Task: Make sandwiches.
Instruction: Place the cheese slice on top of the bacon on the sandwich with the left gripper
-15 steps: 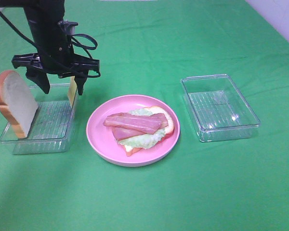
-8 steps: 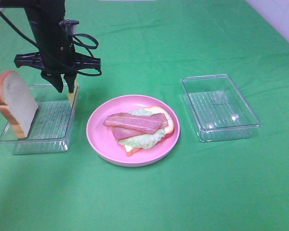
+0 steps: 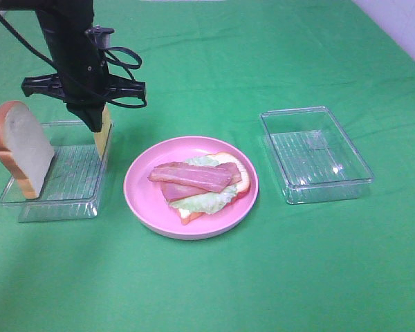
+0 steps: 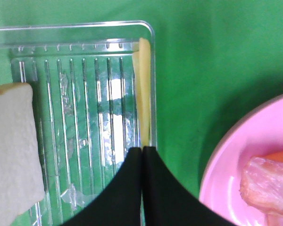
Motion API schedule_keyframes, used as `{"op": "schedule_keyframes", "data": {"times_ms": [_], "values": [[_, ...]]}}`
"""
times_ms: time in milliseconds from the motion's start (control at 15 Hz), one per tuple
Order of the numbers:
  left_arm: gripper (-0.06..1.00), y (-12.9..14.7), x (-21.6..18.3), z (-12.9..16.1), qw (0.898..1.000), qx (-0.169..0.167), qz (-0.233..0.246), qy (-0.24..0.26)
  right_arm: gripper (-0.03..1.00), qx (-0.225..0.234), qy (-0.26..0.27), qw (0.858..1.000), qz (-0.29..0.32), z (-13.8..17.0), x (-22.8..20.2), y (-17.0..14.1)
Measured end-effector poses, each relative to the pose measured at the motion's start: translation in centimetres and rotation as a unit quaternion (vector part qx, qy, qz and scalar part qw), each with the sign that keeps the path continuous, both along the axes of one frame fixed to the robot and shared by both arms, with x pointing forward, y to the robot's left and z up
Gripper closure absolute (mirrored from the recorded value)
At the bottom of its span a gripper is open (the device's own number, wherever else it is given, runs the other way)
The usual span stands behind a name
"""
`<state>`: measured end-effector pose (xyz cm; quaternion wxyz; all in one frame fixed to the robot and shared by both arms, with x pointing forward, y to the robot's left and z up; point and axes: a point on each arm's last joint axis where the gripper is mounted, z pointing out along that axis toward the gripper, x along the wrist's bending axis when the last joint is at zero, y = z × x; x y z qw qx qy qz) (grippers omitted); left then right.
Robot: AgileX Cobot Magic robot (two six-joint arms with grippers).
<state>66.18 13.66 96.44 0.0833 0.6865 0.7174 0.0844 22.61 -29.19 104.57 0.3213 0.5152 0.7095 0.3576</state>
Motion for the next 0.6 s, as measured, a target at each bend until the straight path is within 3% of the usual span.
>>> {"op": "schedule_keyframes", "data": {"times_ms": [200,267,333,467,533,600], "values": [[0.94,-0.4,-0.1,4.0,0.998,-0.038,-0.009,-0.042,0.1,0.0,0.0,1.0,0.0,0.0,0.0,0.0],[0.94,-0.6,-0.5,6.4,0.995,-0.067,-0.018,-0.065,0.1,0.0,0.0,1.0,0.0,0.0,0.0,0.0],[0.94,-0.6,-0.5,6.4,0.995,-0.067,-0.018,-0.065,0.1,0.0,0.0,1.0,0.0,0.0,0.0,0.0],[0.94,-1.5,-1.9,9.8,0.984,-0.149,-0.047,-0.08,0.1,0.0,0.0,1.0,0.0,0.0,0.0,0.0],[0.94,-1.5,-1.9,9.8,0.984,-0.149,-0.047,-0.08,0.1,0.0,0.0,1.0,0.0,0.0,0.0,0.0],[0.94,-2.2,-2.3,10.3,0.979,-0.18,-0.063,-0.077,0.1,0.0,0.0,1.0,0.0,0.0,0.0,0.0]]}}
